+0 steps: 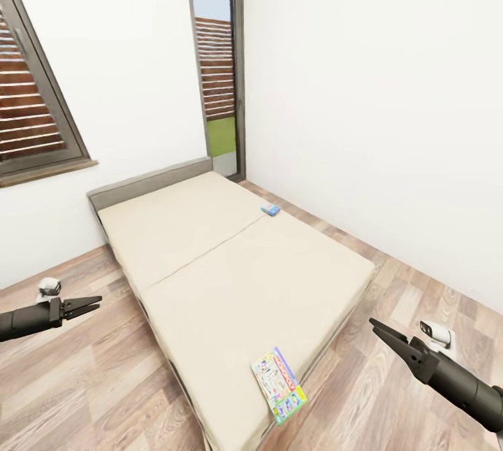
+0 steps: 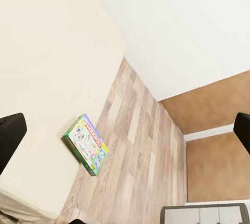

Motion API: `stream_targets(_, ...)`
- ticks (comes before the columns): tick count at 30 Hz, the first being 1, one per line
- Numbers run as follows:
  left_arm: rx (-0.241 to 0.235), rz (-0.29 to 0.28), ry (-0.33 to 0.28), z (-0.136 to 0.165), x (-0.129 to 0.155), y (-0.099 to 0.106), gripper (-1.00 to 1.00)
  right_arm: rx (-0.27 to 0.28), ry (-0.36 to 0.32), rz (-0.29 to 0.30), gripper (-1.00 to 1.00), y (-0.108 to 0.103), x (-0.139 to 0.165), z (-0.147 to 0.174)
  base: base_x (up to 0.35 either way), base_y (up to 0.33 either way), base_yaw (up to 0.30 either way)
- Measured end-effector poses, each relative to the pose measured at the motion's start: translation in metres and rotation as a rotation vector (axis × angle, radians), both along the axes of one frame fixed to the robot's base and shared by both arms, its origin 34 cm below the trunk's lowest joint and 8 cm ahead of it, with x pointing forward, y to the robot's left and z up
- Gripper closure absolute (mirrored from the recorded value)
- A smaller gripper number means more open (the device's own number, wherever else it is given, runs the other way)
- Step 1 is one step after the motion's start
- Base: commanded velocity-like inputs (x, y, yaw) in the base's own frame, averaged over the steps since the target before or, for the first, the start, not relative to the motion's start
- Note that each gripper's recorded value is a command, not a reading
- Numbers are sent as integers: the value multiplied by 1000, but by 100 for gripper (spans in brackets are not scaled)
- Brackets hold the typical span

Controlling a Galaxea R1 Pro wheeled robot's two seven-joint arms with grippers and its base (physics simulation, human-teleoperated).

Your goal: Put all the toys in the child's room - the three board games (two on the bed and one on the table), the two jigsaw puzzles on the table, and the tennis ball on the table - inside the toy box on the table in the child's room.

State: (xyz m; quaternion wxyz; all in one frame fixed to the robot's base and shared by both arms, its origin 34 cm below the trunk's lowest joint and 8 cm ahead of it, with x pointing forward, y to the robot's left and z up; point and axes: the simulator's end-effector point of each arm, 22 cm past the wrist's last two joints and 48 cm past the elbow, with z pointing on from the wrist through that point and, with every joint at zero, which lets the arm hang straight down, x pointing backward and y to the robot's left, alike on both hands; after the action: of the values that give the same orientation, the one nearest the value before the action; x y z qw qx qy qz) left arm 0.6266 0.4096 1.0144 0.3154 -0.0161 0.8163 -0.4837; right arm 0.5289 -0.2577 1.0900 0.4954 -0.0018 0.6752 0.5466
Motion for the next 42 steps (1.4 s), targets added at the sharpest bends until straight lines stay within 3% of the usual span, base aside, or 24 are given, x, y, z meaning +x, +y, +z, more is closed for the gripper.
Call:
stream_targets(13, 0, 0, 0, 0, 0, 0, -100, 0, 0, 1, -100, 0, 0, 0, 0, -73, 43)
stream_targets(23, 0, 0, 0, 0, 0, 0, -100, -1, 1, 0, -100, 0, 0, 0, 0, -114, 209)
stream_targets(42, -4, -2, 0, -1, 0, -3, -100, 0, -1, -1, -100, 0, 0, 0, 0, -192, 88)
